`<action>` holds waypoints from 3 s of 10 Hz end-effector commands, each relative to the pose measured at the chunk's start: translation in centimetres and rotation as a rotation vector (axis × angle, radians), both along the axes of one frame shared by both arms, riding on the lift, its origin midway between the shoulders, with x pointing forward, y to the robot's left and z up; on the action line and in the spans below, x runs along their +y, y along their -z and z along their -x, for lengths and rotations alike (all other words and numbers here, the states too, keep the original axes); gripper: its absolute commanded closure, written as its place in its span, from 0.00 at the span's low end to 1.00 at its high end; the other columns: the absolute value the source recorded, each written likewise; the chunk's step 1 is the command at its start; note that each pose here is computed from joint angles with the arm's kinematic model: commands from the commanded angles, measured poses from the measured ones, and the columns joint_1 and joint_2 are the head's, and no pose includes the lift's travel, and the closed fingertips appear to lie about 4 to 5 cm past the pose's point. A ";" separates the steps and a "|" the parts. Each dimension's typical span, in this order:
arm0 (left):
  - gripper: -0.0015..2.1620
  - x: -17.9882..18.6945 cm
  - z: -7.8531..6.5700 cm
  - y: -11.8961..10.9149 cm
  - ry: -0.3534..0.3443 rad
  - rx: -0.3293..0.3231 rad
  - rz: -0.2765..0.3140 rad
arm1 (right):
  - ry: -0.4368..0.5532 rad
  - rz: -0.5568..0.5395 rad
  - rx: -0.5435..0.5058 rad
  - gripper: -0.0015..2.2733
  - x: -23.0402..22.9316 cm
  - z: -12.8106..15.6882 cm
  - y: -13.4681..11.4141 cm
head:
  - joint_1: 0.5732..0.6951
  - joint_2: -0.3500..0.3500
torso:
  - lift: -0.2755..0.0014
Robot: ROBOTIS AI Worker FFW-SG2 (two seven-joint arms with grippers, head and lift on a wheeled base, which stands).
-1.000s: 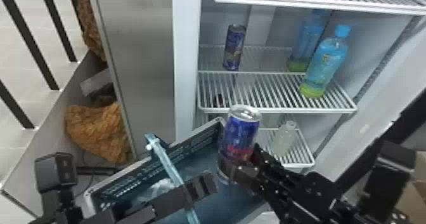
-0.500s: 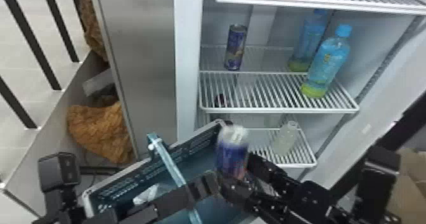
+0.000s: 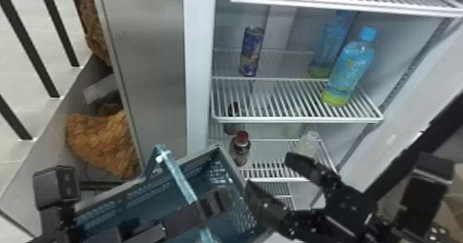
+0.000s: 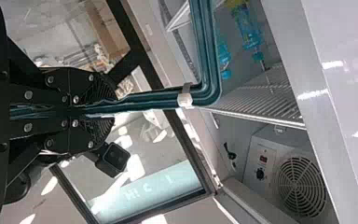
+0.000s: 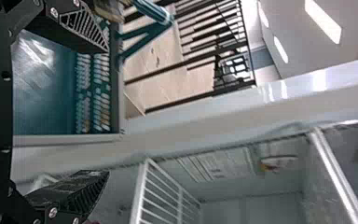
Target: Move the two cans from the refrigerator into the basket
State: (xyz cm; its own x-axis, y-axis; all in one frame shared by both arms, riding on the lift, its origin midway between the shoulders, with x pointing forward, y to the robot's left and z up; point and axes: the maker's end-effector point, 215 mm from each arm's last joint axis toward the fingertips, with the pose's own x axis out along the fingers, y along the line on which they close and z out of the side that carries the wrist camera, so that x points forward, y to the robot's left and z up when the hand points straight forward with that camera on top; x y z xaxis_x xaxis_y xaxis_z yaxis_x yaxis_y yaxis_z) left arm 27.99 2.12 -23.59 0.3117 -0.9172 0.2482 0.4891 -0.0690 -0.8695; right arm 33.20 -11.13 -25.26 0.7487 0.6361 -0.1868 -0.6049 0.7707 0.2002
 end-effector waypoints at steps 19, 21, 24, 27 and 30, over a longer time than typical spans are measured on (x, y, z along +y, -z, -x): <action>0.56 -0.2 0.2 0.0 0.005 0.004 0.006 | 0.385 0.111 -0.288 0.05 -12.5 -14.7 -2.0 | 1.00 0.03 | 0.87; 0.56 -0.3 0.2 0.0 0.007 0.004 0.006 | 0.374 0.100 -0.305 0.05 -11.5 -16.4 -2.3 | 1.00 0.05 | 0.87; 0.56 -0.3 0.3 0.0 0.009 0.007 0.008 | 0.371 0.092 -0.306 0.05 -10.8 -19.2 -1.7 | 1.00 0.08 | 0.87; 0.56 -0.4 0.2 0.1 0.011 0.007 0.007 | 0.362 0.088 -0.295 0.05 -10.1 -22.2 -0.6 | 1.00 0.10 | 0.87; 0.56 -0.5 0.2 0.0 0.017 0.007 0.011 | 0.342 0.092 -0.315 0.05 -8.2 -25.0 -0.9 | 1.00 0.14 | 0.87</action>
